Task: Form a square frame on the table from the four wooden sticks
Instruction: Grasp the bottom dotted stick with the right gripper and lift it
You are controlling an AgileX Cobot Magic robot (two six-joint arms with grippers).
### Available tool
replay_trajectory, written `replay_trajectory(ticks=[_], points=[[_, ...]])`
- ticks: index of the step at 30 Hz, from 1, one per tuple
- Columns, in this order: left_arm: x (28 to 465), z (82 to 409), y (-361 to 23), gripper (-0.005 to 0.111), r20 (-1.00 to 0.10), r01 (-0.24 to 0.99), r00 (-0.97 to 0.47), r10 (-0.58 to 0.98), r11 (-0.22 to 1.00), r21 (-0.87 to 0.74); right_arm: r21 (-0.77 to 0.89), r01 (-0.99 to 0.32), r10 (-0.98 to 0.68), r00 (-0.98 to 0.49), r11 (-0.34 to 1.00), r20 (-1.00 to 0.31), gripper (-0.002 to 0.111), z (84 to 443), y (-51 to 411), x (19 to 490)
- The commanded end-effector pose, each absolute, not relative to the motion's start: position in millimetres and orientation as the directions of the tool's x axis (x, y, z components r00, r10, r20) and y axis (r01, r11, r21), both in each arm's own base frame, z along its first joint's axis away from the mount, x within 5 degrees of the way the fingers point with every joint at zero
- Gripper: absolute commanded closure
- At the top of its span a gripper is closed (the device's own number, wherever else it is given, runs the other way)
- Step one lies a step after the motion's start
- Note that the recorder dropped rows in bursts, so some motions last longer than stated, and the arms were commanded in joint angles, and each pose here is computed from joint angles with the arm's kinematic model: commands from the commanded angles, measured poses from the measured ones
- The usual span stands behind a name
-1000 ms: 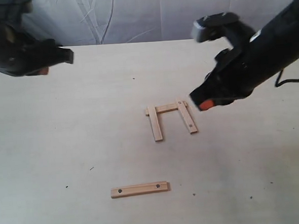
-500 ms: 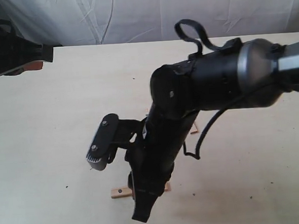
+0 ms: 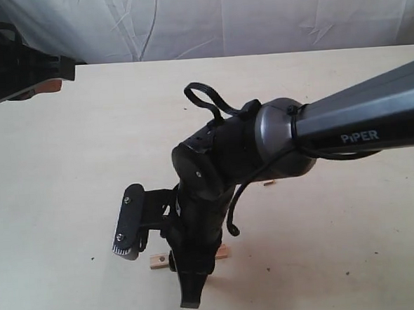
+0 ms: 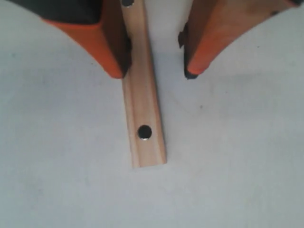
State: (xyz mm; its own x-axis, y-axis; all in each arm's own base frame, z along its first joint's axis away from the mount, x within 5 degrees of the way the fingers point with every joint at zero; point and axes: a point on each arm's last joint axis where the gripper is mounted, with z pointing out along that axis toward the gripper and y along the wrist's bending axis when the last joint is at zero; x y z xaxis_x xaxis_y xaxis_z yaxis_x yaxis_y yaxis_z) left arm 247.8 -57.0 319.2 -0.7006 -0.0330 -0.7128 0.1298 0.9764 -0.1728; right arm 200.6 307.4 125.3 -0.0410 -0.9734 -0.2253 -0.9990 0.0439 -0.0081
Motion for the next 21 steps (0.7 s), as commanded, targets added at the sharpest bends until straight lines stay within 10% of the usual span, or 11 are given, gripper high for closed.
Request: replay_trajectory(ticks=[1, 21], points=[[247, 321, -57, 0.106, -0.724, 0.131, -0.688, -0.043, 0.975, -0.182, -0.016, -0.999, -0.977, -0.034, 0.038, -0.211, 0.069, 131, 311, 204], [248, 322, -57, 0.106, -0.732, 0.131, -0.680, -0.046, 0.974, -0.183, -0.007, -1.000, -0.991, -0.005, 0.006, -0.132, 0.081, 116, 314, 209]])
